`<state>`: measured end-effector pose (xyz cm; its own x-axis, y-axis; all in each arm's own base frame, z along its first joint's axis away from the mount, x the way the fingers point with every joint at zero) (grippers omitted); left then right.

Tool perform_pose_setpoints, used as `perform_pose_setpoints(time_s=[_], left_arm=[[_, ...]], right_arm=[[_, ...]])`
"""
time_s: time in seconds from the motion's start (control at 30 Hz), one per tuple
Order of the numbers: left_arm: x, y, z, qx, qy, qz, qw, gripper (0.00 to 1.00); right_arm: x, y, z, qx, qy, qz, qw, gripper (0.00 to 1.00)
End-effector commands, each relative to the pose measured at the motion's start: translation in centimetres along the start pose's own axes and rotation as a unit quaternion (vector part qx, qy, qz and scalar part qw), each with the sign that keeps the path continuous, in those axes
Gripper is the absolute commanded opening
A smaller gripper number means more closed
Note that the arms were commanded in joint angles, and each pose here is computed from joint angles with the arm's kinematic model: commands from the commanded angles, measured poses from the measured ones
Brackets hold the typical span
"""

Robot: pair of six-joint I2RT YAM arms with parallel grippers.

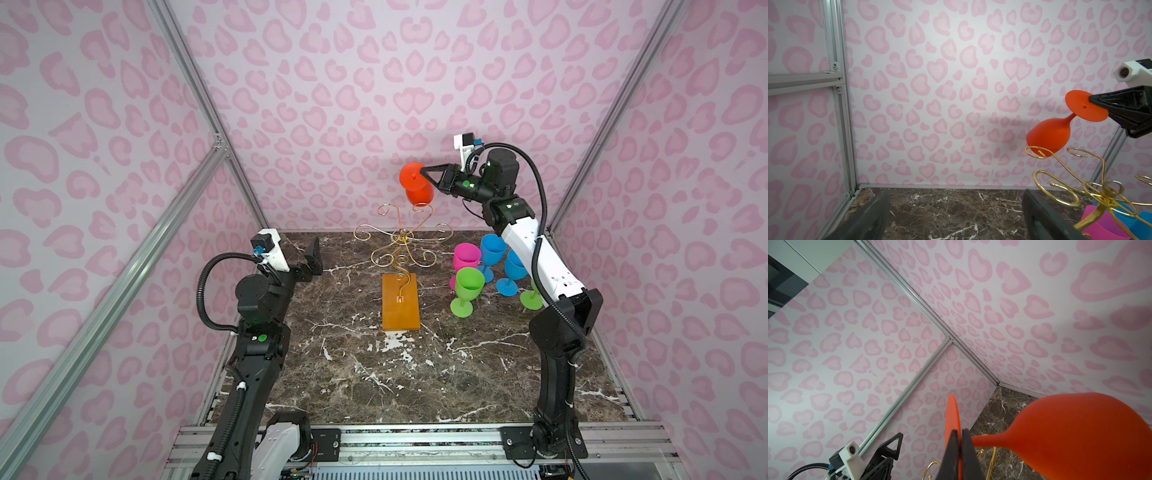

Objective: Take the wine glass off the wine glass rack
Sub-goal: 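Raise the red glass with the right gripper while the left gripper reaches toward it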

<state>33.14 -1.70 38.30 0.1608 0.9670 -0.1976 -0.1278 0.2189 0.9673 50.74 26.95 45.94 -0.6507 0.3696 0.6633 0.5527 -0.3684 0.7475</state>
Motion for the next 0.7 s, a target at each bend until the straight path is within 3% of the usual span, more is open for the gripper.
perform_pose_setpoints(time_s=[0.0, 0.17, 0.3, 0.47, 0.67], left_arm=[[-0.4, 2.3, -0.4, -0.033, -0.005, -0.023, 0.999, 1.00], [-3.1, 5.9, -0.8, -0.051, -0.074, -0.078, 0.993, 0.97], [-6.4, 9.0, -0.4, -0.042, -0.171, -0.141, 0.974, 0.88], [-11.7, 10.9, 0.3, 0.025, -0.319, -0.201, 0.926, 0.78], [-18.6, 10.6, -0.2, 0.064, -0.432, -0.187, 0.880, 0.76]], right_arm=[[1.4, 2.2, -1.2, -0.032, 0.014, -0.023, 0.999, 0.00], [4.0, 3.3, -4.4, -0.046, 0.007, -0.061, 0.997, 0.00], [6.3, 2.9, -6.8, -0.044, 0.000, -0.094, 0.995, 0.00], [9.1, 1.5, -9.5, -0.046, 0.001, -0.129, 0.991, 0.00], [11.9, -0.7, -10.8, -0.026, -0.001, -0.179, 0.984, 0.00]])
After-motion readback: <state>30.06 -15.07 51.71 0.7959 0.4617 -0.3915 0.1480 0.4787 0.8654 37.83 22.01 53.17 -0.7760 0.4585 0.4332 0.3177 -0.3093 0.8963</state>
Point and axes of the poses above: each gripper's point midway between its finger pads, its own z axis out along the fingers, its own x axis along the line the jaws close on, y = z × x, the point moved 2 cm from there along -z, back along the fingers, and after that the axes turned 2 degrees about -z, right-handed, at the moved point
